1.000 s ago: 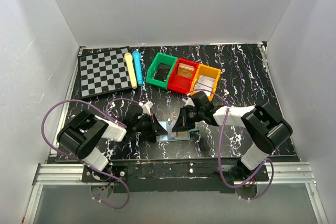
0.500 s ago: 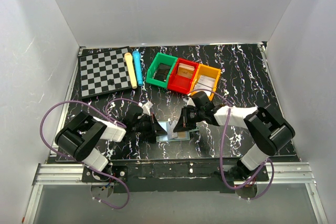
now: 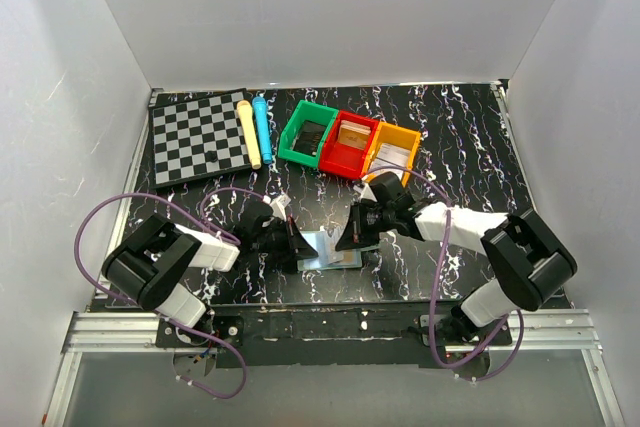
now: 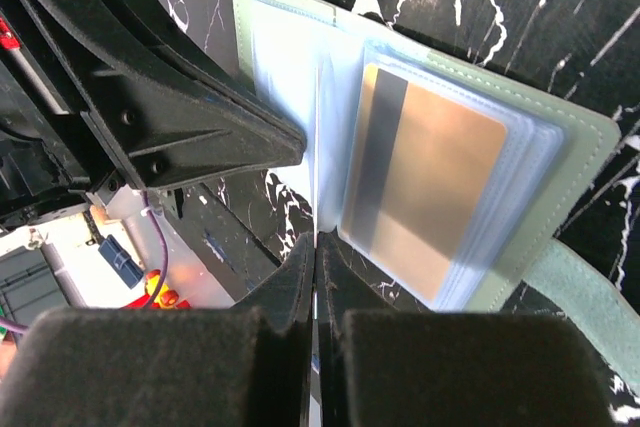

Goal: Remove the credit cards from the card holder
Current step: Remove the credit card from the card holder.

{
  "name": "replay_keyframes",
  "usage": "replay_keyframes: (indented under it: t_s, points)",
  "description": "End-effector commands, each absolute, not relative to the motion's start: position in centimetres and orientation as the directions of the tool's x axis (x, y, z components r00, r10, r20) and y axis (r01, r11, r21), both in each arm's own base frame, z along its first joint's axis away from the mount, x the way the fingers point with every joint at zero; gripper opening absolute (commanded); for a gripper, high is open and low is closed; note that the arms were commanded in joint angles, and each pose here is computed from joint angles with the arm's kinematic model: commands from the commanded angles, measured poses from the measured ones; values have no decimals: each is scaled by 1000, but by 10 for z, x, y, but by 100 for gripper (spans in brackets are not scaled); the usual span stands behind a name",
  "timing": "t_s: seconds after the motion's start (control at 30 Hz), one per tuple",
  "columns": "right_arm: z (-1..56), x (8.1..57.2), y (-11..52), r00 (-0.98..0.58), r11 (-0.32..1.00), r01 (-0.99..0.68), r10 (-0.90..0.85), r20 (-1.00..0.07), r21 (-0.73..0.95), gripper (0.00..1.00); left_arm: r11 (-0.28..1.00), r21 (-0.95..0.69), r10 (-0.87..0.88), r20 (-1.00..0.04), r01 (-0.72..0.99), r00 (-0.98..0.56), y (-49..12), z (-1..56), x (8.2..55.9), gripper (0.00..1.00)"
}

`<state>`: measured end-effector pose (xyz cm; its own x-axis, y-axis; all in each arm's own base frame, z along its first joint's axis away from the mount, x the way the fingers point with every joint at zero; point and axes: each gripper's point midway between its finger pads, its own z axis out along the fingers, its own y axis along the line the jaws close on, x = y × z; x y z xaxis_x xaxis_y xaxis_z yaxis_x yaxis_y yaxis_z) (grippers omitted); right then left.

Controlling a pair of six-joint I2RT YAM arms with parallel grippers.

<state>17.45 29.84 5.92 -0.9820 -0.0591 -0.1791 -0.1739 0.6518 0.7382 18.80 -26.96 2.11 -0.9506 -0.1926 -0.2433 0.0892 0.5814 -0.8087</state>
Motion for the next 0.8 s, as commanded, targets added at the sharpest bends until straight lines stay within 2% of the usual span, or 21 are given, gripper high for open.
replay_keyframes:
  t_s: [0.0,0.13,0.27,0.37,0.5,0.67,0.77]
  points:
    - [75,177,292,-973,653,-210,-68,-220,728,1,612,-786,-197,-264,92,-944,-264,18,188,0]
    - [79,176,288,-970,657,-220,-67,-235,722,1,608,-788,-200,-270,96,-942,-266,21,191,8]
    - [85,176,287,-966,657,-229,-63,-250,718,1,601,-792,-191,-271,106,-943,-270,24,195,31]
    - [96,177,285,-963,657,-233,-53,-265,717,1,593,-796,-181,-276,119,-944,-274,31,198,44]
    - [123,177,278,-944,659,-274,-45,-328,700,1,576,-804,-182,-305,149,-935,-280,50,205,51]
    - [165,182,263,-906,679,-324,-22,-422,659,1,558,-803,-192,-368,207,-910,-286,92,220,54]
    - [188,185,254,-874,685,-362,-13,-486,632,1,566,-794,-231,-413,223,-881,-281,117,229,62]
